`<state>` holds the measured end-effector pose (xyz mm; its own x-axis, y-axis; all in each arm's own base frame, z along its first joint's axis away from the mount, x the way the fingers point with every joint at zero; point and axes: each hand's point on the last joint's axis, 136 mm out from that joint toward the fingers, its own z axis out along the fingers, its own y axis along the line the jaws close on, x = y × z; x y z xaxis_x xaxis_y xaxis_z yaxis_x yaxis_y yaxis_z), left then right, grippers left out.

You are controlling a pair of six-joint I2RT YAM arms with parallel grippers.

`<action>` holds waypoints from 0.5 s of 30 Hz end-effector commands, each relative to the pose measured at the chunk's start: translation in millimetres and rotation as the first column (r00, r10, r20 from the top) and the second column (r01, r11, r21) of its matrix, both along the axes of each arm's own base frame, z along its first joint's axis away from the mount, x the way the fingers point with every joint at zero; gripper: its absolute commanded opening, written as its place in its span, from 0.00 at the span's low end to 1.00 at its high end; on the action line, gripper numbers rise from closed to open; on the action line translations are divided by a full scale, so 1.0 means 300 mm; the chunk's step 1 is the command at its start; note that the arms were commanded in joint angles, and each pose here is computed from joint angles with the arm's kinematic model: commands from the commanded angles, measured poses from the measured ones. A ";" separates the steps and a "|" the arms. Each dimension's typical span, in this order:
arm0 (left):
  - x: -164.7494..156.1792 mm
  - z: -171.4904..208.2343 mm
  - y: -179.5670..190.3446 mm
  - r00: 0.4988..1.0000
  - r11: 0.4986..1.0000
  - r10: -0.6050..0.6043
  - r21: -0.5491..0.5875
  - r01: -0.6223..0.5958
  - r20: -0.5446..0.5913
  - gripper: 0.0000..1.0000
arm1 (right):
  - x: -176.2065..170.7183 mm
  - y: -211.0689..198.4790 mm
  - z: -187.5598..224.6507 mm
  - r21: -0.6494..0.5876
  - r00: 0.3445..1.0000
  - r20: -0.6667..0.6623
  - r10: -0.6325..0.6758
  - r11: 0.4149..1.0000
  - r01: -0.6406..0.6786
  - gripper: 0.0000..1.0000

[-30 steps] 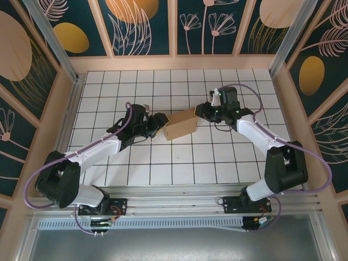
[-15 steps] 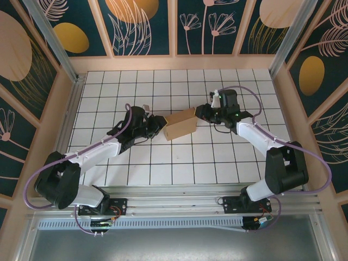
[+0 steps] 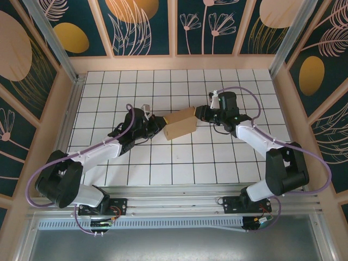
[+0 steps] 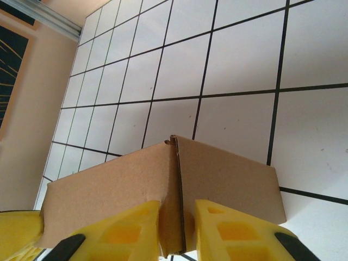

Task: Fold the paper box

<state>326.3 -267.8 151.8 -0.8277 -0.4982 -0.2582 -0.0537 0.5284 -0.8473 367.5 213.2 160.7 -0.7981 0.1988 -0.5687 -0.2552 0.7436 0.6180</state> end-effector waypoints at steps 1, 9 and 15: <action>-0.184 -0.362 0.149 0.956 0.937 0.008 0.335 0.095 -0.294 0.02 | -0.134 -0.159 -0.314 -0.292 0.970 -0.216 -0.106 0.955 0.040 0.21; -0.300 -0.511 0.235 0.927 0.851 0.046 0.501 0.158 -0.372 0.06 | -0.180 -0.209 -0.406 -0.356 0.970 -0.208 -0.128 0.933 0.047 0.19; -0.282 -0.455 0.148 0.951 0.922 -0.040 0.355 0.153 -0.306 0.15 | -0.179 -0.184 -0.355 -0.310 0.971 -0.209 -0.118 0.949 0.049 0.19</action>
